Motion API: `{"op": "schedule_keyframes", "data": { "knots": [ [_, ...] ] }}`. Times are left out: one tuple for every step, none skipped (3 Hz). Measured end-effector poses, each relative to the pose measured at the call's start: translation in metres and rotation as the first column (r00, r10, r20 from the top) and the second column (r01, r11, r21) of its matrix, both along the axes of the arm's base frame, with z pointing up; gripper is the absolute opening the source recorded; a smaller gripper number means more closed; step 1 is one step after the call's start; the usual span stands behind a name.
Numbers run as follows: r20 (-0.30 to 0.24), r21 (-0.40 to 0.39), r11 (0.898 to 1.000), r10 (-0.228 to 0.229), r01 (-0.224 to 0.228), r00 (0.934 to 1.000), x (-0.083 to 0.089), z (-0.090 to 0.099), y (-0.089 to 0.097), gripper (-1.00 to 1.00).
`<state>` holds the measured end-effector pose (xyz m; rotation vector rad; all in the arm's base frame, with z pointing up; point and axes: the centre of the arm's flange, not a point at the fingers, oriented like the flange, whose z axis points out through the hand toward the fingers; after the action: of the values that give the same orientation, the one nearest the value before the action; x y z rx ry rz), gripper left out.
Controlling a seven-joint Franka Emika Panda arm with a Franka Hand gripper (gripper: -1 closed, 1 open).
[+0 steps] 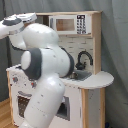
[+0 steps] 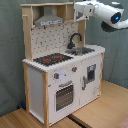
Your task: Play with the kitchen
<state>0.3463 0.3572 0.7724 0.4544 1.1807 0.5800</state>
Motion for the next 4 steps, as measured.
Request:
{"op": "schedule_keyframes", "data": {
  "knots": [
    [0.048,0.024,1.000,-0.007,0.006,0.9988,-0.001,0.006,0.023,1.00],
    [0.100,0.056,0.998,-0.015,0.009,0.9949,-0.005,0.015,0.045,1.00],
    [0.154,0.099,0.995,-0.025,0.010,0.9878,-0.009,0.024,0.065,1.00],
    [0.210,0.160,0.987,-0.038,0.003,0.9769,-0.016,0.033,0.081,1.00]
  ]
}}
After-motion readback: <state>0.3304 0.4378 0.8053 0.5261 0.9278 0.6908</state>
